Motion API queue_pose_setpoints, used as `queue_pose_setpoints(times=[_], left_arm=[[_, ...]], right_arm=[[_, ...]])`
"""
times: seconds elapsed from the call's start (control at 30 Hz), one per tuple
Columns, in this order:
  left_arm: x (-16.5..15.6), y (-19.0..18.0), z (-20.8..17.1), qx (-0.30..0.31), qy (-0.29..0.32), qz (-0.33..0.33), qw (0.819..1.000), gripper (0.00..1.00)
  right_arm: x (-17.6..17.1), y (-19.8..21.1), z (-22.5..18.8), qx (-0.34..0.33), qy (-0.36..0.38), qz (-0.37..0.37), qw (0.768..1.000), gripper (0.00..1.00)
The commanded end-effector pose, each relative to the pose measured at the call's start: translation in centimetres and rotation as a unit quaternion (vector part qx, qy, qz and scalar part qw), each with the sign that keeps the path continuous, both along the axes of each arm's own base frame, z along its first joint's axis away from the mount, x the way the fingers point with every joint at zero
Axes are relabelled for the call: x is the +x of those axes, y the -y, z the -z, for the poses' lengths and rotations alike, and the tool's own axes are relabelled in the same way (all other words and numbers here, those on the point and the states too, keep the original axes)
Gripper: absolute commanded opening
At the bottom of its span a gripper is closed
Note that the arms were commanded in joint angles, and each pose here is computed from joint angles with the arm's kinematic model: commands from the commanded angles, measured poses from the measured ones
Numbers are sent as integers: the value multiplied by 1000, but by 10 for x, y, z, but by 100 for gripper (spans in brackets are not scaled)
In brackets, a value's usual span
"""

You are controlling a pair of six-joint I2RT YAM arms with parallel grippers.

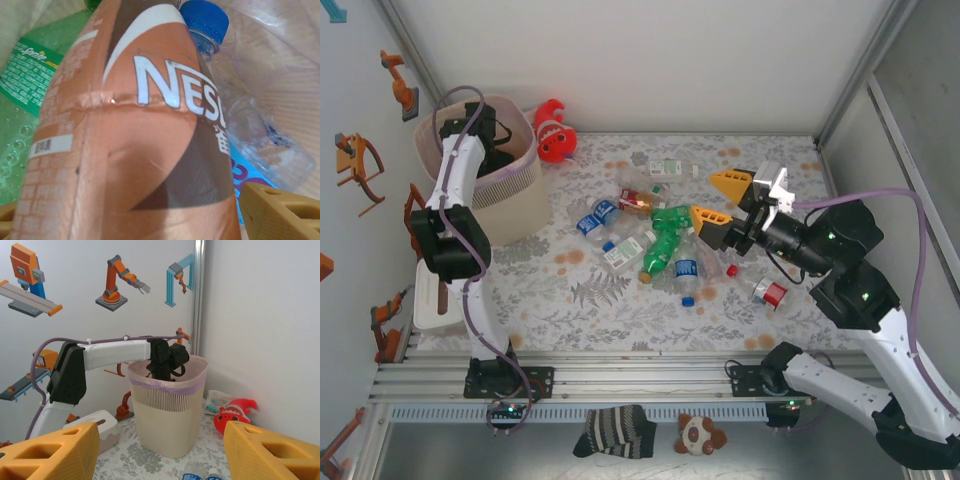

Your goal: Put the plastic bottles in the bin

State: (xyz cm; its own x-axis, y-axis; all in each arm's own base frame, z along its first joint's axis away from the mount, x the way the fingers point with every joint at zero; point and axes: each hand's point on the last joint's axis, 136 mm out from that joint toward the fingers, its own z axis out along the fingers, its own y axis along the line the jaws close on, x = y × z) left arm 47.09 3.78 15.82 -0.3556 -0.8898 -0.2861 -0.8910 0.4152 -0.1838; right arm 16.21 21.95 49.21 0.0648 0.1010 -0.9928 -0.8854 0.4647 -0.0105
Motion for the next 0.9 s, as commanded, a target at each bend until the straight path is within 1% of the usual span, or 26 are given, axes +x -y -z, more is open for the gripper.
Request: queue_pose_setpoints(times=[0.0,0.17,0.53,0.7,0.87], left_arm=[[-5,-1,-30,-14,35,-11,999,84],[-5,3,-52,-27,66,-6,997,87],[-13,14,-89,-54,124,10,991,87],[-17,21,-99,-69,144,23,987,86],[-20,31,-115,-83,175,44,980,85]], right_arm=[[2,1,-2,3,7,7,1000,66],[2,0,-2,2,7,9,1000,66],[9,-1,3,-11,5,19,1000,66],[18,-3,11,-23,-6,33,999,65],[28,-3,22,-43,-21,53,997,65]])
